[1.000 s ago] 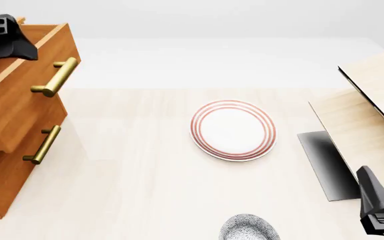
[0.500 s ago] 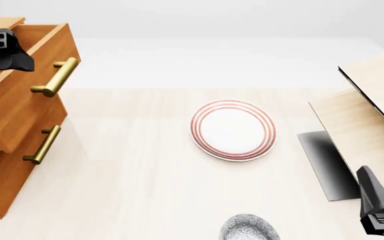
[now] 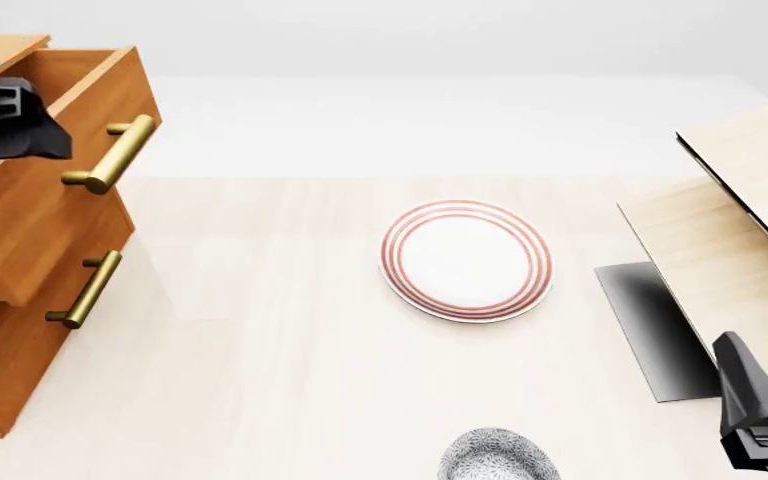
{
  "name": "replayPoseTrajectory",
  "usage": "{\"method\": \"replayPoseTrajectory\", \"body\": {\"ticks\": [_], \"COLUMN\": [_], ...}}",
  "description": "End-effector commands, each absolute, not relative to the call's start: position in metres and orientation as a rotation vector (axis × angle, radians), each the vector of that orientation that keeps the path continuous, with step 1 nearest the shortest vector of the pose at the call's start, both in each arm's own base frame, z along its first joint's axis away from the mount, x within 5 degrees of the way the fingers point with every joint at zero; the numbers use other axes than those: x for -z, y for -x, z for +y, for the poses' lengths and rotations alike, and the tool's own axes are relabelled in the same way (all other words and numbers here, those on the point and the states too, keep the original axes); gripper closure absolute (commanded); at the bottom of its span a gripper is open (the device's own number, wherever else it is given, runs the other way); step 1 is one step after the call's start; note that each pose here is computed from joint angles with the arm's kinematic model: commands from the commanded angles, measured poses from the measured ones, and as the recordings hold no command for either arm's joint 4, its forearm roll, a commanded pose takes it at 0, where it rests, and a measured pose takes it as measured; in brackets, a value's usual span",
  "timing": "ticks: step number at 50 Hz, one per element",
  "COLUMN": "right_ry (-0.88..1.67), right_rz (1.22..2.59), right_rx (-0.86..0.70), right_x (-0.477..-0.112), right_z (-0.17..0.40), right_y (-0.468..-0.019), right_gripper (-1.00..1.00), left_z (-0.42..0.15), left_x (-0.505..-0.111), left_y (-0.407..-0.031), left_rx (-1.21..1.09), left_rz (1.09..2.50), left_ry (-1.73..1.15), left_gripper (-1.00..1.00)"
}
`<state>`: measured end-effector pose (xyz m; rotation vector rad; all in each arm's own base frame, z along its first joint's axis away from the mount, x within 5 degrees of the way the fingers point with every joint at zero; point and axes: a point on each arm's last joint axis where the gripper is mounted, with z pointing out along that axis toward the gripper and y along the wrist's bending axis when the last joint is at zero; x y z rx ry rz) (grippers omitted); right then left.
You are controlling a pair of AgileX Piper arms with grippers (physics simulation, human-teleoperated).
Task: Open the top drawer of the cabinet and put the bowl in it.
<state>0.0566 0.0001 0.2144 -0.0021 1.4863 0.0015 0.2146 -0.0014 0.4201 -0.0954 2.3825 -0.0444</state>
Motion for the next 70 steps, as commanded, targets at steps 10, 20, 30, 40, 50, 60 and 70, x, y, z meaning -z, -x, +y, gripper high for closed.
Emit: {"method": "replayPoseTrajectory", "body": {"ticks": [10,20,30,40,50,60,70], "right_ry": [0.002,0.001,0.002,0.002,0.001,0.002,0.002], "right_rz": [1.486,1.486,1.486,1.486,1.486,1.486,1.486], "right_rx": [-0.001,-0.001,-0.001,-0.001,-0.001,-0.001,-0.001], "right_x": [-0.214,-0.214,-0.214,-0.214,-0.214,-0.214,-0.214], "right_z": [0.0,0.0,0.0,0.0,0.0,0.0,0.0], "right_y": [-0.057,-0.057,-0.057,-0.057,-0.057,-0.057,-0.057], "right_gripper": [-1.0,-1.0,-1.0,-1.0,-1.0,-1.0,-1.0], "left_z": [-0.001,-0.002,-0.006,-0.01,-0.017,-0.026,-0.033], "left_x": [-0.409,-0.405,-0.4,-0.4,-0.404,-0.405,-0.402], "left_y": [-0.22,-0.224,-0.228,-0.23,-0.228,-0.227,-0.228], "left_rx": [0.045,0.048,0.057,0.061,0.07,0.094,0.11], "left_rz": [2.396,2.4,2.41,2.416,2.419,2.425,2.432], "left_ry": [0.099,0.099,0.084,0.055,0.006,-0.029,-0.06], "left_gripper": [-1.0,-1.0,-1.0,-1.0,-1.0,-1.0,-1.0]}}
